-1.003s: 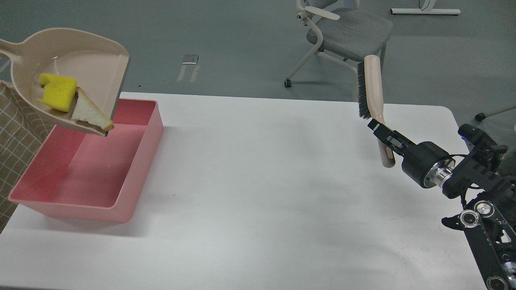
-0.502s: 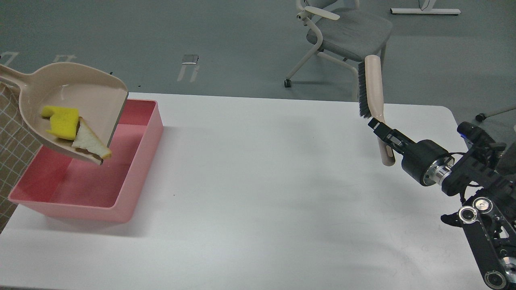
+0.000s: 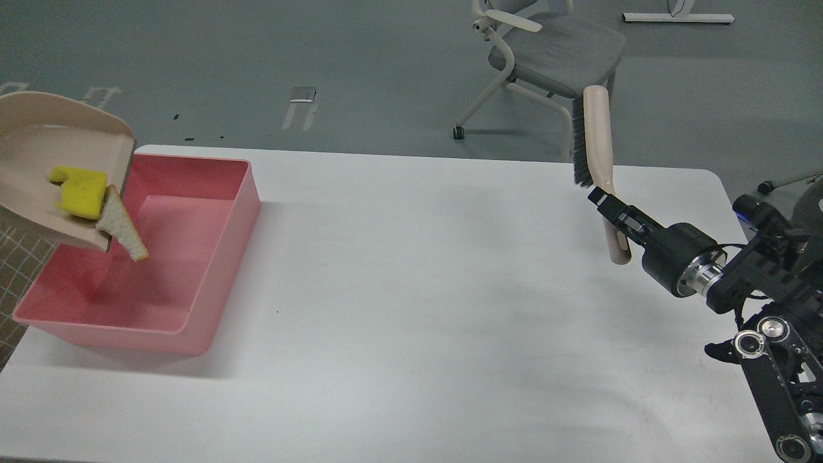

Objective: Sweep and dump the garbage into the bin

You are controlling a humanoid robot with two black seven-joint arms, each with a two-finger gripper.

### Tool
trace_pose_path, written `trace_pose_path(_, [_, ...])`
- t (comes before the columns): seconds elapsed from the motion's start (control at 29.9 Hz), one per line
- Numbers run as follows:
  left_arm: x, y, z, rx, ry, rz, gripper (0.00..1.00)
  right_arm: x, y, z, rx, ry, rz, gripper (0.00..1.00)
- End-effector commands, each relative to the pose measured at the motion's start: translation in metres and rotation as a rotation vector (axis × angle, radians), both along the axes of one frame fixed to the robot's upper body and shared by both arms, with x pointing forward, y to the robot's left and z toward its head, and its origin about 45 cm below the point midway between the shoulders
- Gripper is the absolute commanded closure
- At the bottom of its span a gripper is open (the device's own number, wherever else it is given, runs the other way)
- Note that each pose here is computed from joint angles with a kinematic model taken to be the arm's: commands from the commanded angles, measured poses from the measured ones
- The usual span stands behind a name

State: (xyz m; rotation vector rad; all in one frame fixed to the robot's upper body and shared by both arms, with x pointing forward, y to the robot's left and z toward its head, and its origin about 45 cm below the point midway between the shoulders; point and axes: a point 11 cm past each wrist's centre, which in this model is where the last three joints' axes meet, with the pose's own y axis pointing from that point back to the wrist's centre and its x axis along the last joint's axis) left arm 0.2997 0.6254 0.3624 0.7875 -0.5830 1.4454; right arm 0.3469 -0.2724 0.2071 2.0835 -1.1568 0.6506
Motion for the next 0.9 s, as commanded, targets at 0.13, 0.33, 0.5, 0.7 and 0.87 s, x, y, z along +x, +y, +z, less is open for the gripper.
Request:
trace_pose_path(0.13, [0.0,0.0,-0.009,0.083,0.006,0.022,1.0,0.001,-0.001,0.0,0.004,0.002,-0.005,0.75])
trace_pose_path(0.33, [0.006,-0.01,-0.005,0.109,-0.022,0.0,1.0,0.003,-0.001,0.0,0.002,0.0,-0.005,0.75])
trace_pose_path(0.5, [0.006,-0.007,0.0,0.146,-0.062,0.029,1.0,0.003,-0.001,0.001,0.004,-0.002,-0.006,0.75])
trace_pose_path(0.7, [0.006,-0.006,0.002,0.175,-0.081,0.038,1.0,0.003,0.002,0.0,0.014,-0.001,-0.004,0.75])
trace_pose_path(0.87, [0.006,-0.007,0.002,0.172,-0.082,0.037,1.0,0.003,0.003,0.001,0.015,-0.004,-0.003,0.75])
